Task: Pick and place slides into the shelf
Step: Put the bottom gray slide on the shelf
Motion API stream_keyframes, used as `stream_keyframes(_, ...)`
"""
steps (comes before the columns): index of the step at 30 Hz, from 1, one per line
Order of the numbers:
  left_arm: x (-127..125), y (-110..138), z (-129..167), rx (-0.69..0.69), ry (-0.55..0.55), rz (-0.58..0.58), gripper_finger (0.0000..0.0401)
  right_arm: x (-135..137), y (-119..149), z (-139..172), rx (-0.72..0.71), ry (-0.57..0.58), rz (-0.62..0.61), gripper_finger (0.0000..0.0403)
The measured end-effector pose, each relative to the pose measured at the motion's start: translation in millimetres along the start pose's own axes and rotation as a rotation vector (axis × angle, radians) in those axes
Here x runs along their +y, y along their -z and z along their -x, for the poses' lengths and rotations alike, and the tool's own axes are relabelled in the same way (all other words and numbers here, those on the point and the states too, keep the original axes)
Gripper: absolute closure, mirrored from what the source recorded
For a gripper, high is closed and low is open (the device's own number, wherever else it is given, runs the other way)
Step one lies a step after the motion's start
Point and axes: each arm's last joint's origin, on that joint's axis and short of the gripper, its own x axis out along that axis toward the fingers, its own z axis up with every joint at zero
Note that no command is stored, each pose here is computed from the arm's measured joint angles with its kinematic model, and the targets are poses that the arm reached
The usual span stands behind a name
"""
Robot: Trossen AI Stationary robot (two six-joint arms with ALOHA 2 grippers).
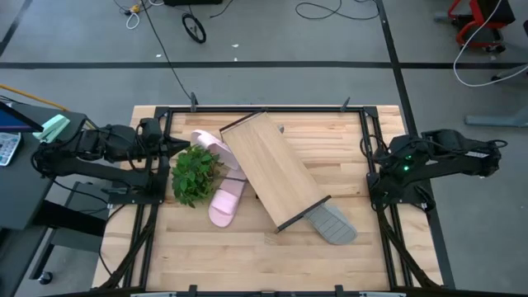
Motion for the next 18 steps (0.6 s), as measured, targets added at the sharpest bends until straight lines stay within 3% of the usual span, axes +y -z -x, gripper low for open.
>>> stream_keyframes(9,9,7,-1,0.076,-0.087,0.064,0.0379,-1,0,-2,-0.002,0.006,0.023,0.0266)
stream_keyframes(18,17,5,-9,0.105,-0.129,0.059,0.0376,-8,2,-22,0.095,-0.014,-0.003,0.0207)
